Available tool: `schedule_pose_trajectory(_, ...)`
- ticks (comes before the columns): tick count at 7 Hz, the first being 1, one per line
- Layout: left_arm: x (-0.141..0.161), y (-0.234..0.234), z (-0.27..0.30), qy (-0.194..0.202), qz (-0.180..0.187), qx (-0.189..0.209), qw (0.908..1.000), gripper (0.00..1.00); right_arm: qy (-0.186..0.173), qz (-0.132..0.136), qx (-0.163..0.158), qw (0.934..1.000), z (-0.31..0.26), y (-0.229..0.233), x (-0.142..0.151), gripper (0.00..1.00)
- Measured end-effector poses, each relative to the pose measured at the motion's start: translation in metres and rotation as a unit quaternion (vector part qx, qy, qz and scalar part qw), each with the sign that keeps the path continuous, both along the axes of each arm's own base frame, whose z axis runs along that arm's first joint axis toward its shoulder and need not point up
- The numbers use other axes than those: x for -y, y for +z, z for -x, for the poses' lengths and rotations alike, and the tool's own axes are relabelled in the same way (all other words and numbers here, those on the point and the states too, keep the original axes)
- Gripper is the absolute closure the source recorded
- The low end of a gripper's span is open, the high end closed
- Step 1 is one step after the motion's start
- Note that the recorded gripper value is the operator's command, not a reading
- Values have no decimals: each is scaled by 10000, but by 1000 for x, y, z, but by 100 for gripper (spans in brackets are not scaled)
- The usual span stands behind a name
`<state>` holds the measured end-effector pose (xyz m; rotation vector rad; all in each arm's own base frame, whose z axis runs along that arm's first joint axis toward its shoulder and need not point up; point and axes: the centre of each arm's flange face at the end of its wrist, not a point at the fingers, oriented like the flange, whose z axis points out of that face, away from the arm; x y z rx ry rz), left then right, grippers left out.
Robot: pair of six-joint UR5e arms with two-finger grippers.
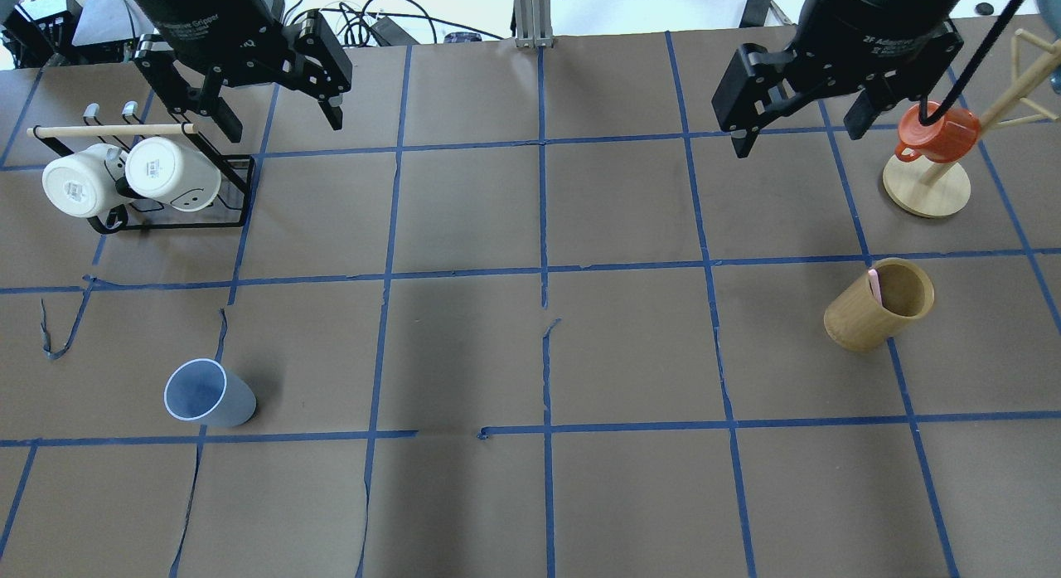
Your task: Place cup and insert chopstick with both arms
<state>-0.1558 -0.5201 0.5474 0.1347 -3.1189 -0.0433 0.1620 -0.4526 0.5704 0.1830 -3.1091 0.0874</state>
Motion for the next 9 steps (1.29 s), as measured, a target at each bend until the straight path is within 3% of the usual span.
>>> schedule_pose_trajectory(3, 0, -3, 0, -13, 0, 2, 10000, 0, -43, 193, -23, 9998, 3, 13, 4, 0)
schedule_pose_trajectory(6, -3, -11, 0, -37, -62, 2, 10000, 0, -54, 149, -40, 9999, 5, 8, 10, 0)
schedule_pose_trajectory(9, -7, -17, 0, -37, 24, 26, 10000, 0, -601, 59, 32, 9982, 27, 0, 22, 0)
